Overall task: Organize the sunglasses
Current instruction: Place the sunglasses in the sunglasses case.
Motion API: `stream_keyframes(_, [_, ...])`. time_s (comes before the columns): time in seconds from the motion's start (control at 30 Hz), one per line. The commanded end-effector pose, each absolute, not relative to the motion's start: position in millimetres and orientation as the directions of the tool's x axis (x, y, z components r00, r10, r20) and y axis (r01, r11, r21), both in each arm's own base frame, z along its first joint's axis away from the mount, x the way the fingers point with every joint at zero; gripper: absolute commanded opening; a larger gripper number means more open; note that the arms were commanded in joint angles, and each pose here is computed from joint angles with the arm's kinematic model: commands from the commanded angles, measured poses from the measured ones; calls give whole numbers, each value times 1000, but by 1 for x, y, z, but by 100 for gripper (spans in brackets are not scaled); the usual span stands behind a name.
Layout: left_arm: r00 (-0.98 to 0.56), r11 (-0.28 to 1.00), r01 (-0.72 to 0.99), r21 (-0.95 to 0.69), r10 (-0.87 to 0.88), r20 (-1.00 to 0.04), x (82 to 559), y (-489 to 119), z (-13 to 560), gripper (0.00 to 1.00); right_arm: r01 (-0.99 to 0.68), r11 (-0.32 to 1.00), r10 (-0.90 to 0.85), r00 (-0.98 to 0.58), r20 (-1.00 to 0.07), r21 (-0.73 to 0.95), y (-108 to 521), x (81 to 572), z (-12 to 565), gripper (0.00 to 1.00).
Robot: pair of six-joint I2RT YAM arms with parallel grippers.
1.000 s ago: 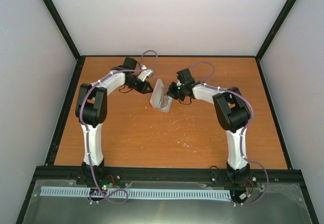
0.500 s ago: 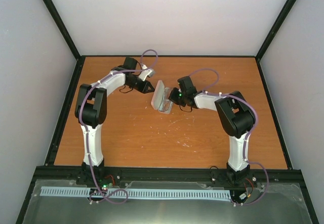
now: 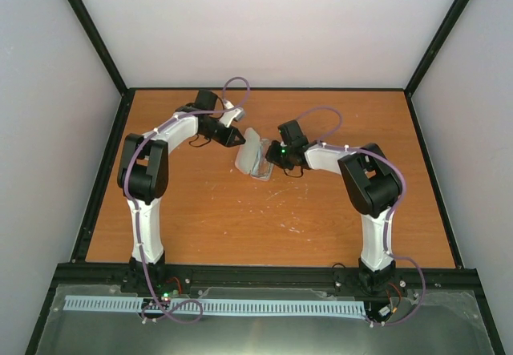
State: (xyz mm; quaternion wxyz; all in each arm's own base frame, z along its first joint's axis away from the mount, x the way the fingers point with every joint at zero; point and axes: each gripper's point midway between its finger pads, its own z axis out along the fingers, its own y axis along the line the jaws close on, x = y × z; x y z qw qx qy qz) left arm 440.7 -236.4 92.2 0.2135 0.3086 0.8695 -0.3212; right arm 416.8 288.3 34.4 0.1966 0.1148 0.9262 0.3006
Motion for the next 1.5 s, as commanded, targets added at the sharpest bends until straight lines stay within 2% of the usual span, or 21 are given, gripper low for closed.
stream_keyframes(0.0, [-680,580,704,-410,385,-624,444,-244,120,10,76,823,294,-905,-307,564,289,413,36,30])
stream_keyframes(0.17, [-676,578,708,-407,387,-627,445,-245,121,10,60,828,288,-899,-330,558,287,414,45,37])
stream_keyframes(0.6, [-674,565,712,-416,387,-629,442,-254,120,10,68,865,293,-873,-390,498,269,413,68,33])
stream_keyframes(0.7, [-673,565,713,-416,387,-630,442,-254,120,10,65,864,296,-868,-399,499,268,414,72,27])
stream_keyframes(0.9, [-672,566,715,-412,391,-629,441,-254,120,10,47,843,270,-898,-347,535,283,411,59,4])
stream_keyframes(1.17, [-674,569,712,-412,389,-628,439,-252,119,10,20,831,245,-910,-333,556,292,410,56,3])
stream_keyframes(1.37, [-672,567,714,-411,389,-631,440,-253,119,10,29,823,214,-941,-262,567,302,405,36,3])
stream_keyframes(1.47, [-670,569,715,-407,390,-632,440,-253,120,10,29,831,206,-943,-260,555,301,405,34,3])
